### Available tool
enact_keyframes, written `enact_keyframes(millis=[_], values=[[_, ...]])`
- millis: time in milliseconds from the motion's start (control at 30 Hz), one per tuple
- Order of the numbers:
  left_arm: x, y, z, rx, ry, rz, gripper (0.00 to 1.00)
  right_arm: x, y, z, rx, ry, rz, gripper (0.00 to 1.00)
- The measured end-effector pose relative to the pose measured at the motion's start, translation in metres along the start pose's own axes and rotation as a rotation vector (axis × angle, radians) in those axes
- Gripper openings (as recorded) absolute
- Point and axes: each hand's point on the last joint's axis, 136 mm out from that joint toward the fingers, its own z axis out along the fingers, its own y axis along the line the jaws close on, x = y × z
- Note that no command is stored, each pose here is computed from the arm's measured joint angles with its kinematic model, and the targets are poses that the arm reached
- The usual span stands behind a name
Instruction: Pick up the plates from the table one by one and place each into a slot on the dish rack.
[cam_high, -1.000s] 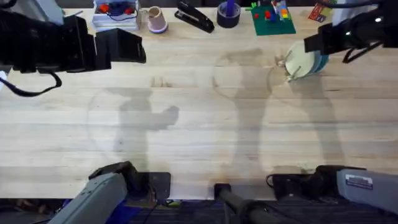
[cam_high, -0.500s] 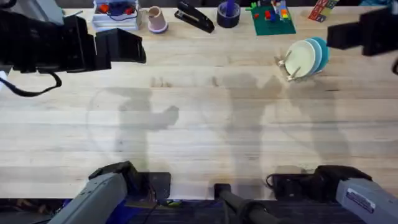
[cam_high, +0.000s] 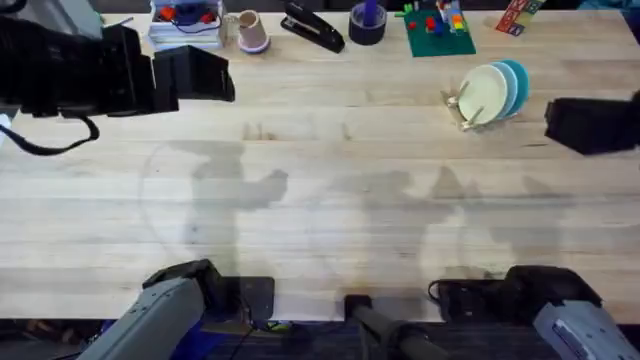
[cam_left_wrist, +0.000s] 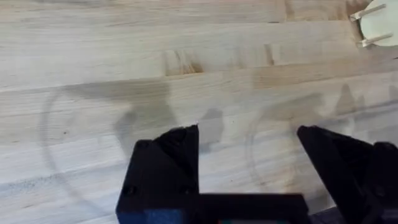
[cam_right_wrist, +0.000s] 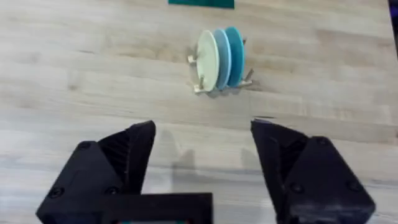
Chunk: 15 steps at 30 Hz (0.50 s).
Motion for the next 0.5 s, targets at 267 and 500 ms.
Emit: enact_keyframes(millis=[267, 500], values=[[0.000, 0.000, 0.000, 0.000, 0.000, 0.000, 0.965, 0.010, 0.010, -0.045, -0.019, -0.137, 0.018, 0.994], [0.000, 0.000, 0.000, 0.000, 0.000, 0.000, 0.965, 0.013, 0.013, -0.075, -0.010, -0.258, 0.019, 0.994]])
